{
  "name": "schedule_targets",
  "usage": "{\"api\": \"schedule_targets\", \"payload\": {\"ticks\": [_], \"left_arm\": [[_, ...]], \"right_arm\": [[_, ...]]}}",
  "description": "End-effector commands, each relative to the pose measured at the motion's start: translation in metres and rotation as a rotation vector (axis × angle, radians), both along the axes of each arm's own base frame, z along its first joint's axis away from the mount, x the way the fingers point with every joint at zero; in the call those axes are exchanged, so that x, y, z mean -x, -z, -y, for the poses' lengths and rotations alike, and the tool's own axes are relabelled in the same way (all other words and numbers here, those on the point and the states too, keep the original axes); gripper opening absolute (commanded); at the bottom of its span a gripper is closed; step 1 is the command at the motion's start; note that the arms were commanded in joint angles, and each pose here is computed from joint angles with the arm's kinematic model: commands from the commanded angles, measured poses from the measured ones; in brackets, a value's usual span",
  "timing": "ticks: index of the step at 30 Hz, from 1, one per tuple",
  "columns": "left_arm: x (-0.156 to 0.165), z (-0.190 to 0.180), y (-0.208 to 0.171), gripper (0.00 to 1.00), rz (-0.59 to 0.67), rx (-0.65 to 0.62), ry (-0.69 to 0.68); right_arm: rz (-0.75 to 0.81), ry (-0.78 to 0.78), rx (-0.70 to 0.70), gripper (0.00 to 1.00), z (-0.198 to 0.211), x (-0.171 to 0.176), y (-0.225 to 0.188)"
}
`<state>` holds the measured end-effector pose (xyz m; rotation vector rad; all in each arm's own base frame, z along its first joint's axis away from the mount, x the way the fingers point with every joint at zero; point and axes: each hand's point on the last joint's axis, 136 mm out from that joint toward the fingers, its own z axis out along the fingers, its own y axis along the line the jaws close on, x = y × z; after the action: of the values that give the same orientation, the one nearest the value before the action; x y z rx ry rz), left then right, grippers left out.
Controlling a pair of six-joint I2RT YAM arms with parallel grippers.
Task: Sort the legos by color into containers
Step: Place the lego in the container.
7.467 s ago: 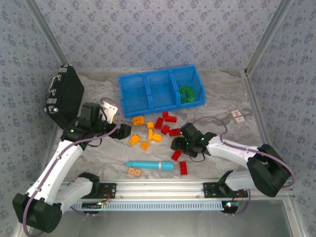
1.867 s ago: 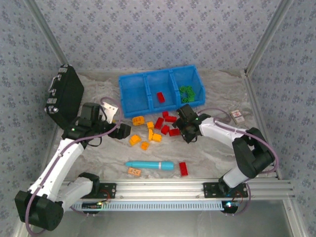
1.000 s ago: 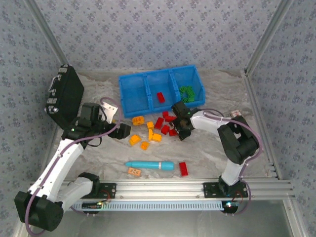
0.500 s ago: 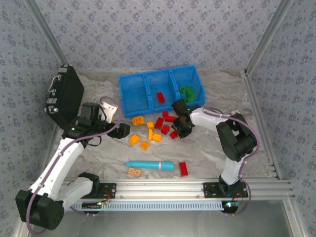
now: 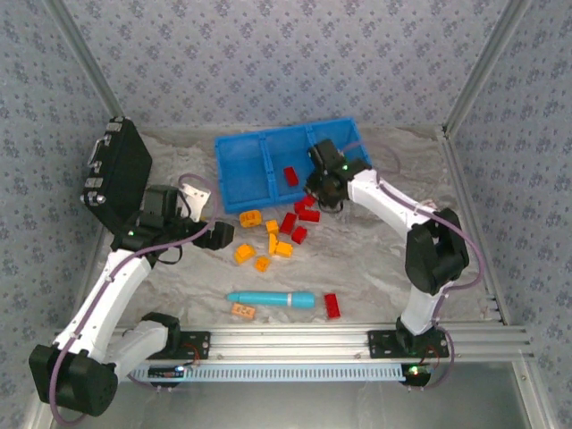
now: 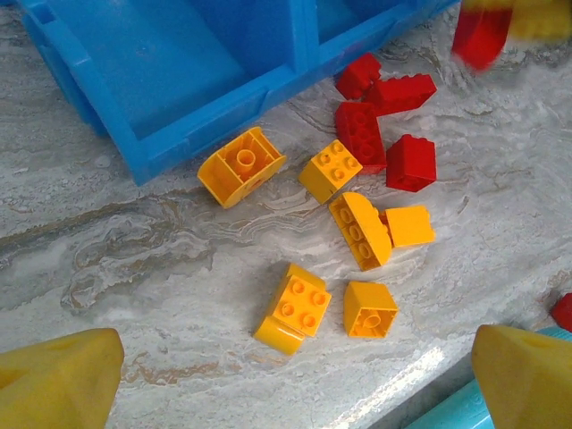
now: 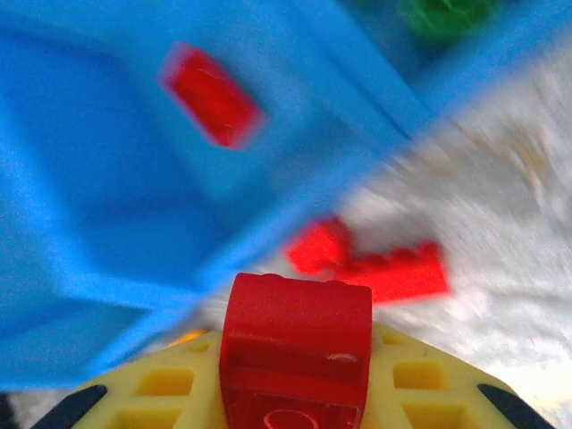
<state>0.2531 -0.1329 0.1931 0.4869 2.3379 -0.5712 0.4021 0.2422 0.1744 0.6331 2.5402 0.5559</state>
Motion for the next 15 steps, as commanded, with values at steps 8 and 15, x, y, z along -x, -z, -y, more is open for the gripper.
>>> {"api": "schedule_targets", "payload": {"ticks": [8, 15], "left_arm": [[-0.003, 0.000, -0.006, 1.00, 0.018, 0.015, 0.001], [-0.004, -0.003, -0.005, 1.00, 0.019, 0.003, -0.011]], "right_arm": [[0.320, -0.380, 0.371, 0.28, -0.050, -0.063, -0.023], [0.382, -0.476, 0.599, 0.30, -0.066, -0.087, -0.003]]}}
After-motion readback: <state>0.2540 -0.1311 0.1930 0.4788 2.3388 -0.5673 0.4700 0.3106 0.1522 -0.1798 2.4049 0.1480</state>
